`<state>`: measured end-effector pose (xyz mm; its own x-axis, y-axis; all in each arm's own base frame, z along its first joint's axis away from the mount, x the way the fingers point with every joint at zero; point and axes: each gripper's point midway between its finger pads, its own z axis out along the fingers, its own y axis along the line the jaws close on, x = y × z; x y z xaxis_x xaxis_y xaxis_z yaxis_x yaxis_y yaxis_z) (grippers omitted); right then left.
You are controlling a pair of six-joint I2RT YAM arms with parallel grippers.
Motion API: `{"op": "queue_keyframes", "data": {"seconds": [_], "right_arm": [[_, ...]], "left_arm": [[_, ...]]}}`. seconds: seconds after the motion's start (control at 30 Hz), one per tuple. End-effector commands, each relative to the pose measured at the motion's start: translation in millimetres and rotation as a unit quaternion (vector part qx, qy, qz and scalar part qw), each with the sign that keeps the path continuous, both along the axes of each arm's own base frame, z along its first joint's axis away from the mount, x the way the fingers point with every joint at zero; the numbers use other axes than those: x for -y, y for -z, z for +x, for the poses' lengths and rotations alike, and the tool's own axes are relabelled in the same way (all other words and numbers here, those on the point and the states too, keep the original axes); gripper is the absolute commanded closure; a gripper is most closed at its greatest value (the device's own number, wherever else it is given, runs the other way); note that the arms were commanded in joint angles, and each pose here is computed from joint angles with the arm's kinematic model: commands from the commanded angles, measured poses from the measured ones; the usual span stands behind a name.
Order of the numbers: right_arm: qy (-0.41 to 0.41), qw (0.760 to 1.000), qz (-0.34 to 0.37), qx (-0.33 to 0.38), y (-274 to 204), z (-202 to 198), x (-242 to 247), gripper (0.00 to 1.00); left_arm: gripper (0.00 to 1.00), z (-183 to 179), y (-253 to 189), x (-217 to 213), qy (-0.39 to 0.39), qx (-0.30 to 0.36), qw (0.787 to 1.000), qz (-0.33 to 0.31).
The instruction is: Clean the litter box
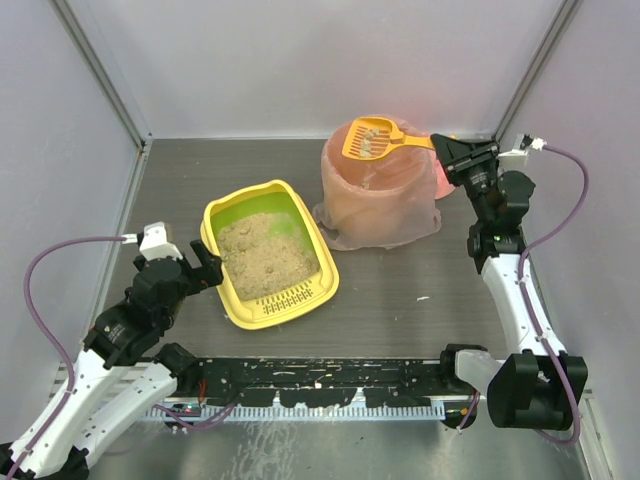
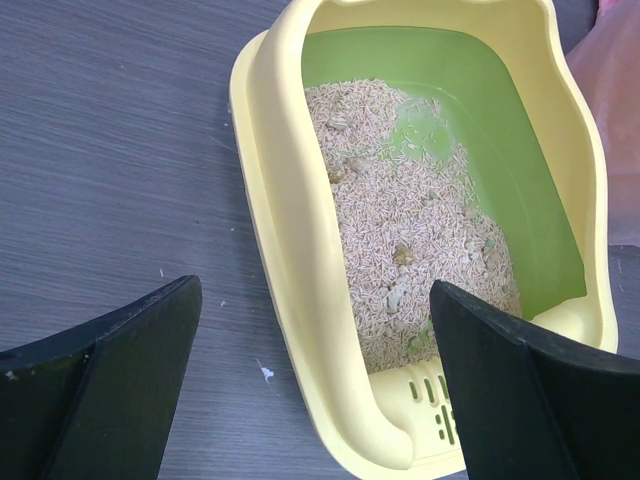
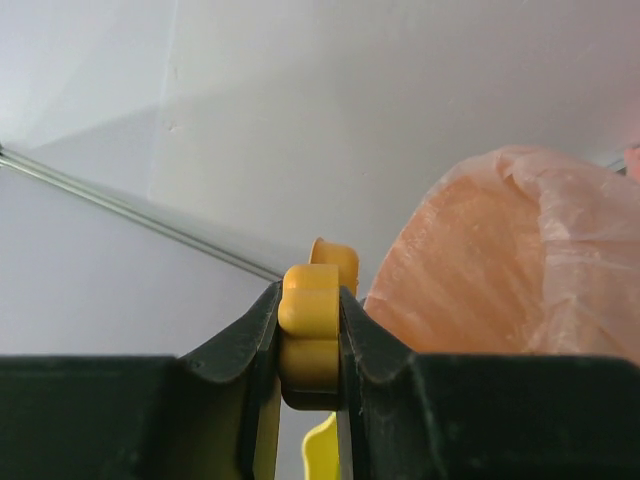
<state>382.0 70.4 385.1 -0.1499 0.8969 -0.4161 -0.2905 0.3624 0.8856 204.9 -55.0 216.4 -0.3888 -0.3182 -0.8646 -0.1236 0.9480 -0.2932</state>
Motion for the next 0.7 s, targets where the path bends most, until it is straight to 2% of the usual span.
{"op": "queue_keyframes", "data": {"seconds": [0.0,0.17,0.27,0.43,0.67], "right_arm": [[0.037,0.991,-0.117,0.047,-27.3,-1.9,9.9,0.99],[0.071,0.969,-0.228,0.058,-30.0,4.0,20.5,0.99],[0.068,0.955,-0.277,0.079,-34.0,5.2,18.8,0.99],[0.054,0.931,-0.354,0.074,-28.5,15.2,16.7,0.99],[0.052,0.869,-0.485,0.078,-34.5,22.2,-12.7,0.99]], "left_arm": [[0.02,3.4,-6.7,0.3,-0.006,0.014,1.0,-0.011],[0.02,4.5,-5.2,2.5,-0.002,0.012,1.0,-0.011],[0.02,4.7,-3.7,3.5,0.0,0.01,1.0,-0.011],[0.02,4.1,-2.8,3.4,0.0,0.012,1.0,-0.012],[0.02,4.7,-1.1,3.7,0.001,0.009,1.0,-0.009]]}}
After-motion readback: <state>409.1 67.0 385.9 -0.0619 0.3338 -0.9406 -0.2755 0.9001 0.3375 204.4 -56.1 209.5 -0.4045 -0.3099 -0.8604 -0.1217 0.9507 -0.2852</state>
